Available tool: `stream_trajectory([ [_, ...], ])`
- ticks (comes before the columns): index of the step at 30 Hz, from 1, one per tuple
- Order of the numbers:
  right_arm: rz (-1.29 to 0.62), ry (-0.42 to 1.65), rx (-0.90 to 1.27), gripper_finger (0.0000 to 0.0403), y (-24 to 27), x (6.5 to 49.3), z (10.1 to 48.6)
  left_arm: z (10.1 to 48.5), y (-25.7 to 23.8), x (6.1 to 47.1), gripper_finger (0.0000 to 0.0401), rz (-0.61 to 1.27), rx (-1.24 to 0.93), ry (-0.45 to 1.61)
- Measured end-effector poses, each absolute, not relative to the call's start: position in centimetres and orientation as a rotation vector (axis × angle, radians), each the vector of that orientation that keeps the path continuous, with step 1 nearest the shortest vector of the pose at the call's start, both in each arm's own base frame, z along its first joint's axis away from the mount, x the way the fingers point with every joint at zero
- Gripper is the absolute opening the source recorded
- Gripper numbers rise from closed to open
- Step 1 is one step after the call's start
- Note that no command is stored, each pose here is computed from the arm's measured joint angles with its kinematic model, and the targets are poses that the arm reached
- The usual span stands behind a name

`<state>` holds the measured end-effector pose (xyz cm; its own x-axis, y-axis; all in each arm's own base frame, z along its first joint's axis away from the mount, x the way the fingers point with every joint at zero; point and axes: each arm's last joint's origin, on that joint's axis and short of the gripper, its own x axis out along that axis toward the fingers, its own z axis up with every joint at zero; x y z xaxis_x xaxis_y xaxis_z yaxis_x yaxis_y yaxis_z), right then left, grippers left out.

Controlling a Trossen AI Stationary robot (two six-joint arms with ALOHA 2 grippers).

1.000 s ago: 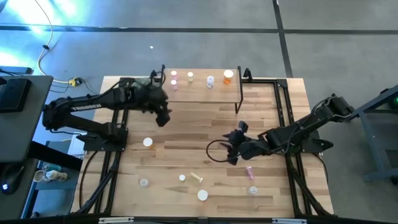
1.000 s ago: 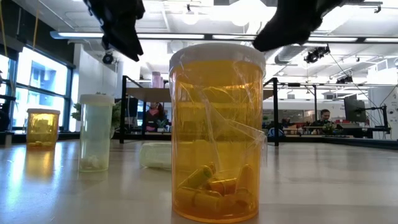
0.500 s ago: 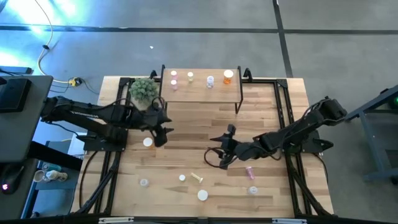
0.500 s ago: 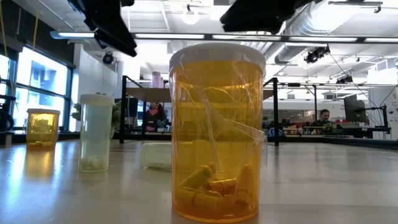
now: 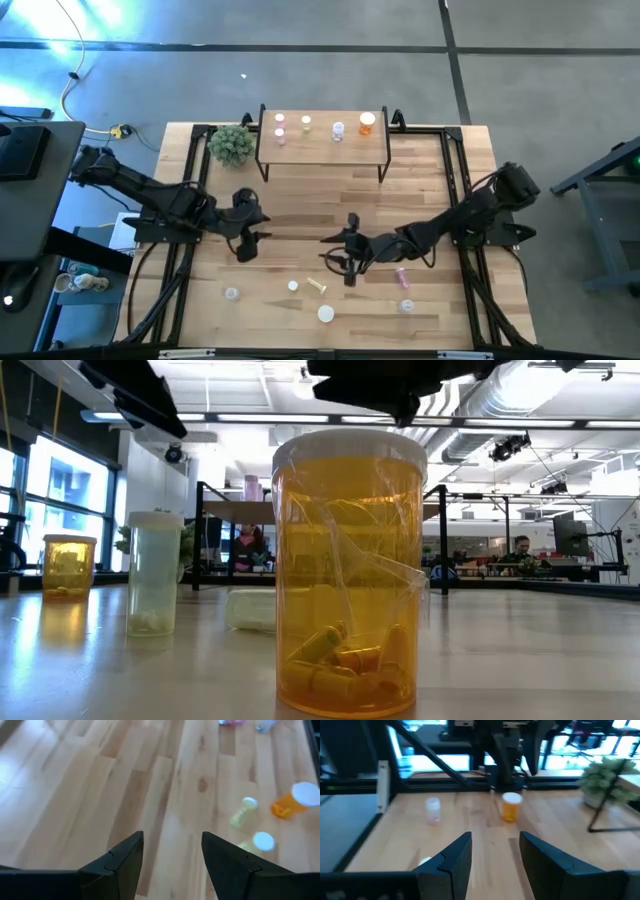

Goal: Pick and place medicine bottles onto shelf by color
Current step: Put the left yellow pill bottle aligned with the other yellow pill bottle on the shelf

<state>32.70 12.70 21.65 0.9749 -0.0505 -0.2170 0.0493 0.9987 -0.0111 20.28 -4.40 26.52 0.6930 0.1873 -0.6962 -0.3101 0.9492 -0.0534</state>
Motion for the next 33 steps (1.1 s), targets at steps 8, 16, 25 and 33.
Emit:
stream_trajectory([
  [8, -0.012, 0.145, -0.013, 0.0156, 12.2, 34.0, 21.0, 26.5, -5.8, 19.9, 0.0193, 0.23, -0.177, 0.755],
  [16, 0.086, 0.185, -0.026, 0.0168, 11.3, 36.1, 23.2, 26.8, -6.0, 19.9, 0.0193, 0.22, -0.179, 0.754],
  [25, 0.127, 0.33, -0.054, 0.0225, 12.1, 37.3, 25.1, 27.8, -6.0, 19.9, 0.0193, 0.216, -0.181, 0.744],
  [33, 0.267, 0.416, -0.029, 0.0236, 13.1, 39.6, 22.0, 27.9, -6.0, 19.9, 0.0193, 0.214, -0.187, 0.735],
])
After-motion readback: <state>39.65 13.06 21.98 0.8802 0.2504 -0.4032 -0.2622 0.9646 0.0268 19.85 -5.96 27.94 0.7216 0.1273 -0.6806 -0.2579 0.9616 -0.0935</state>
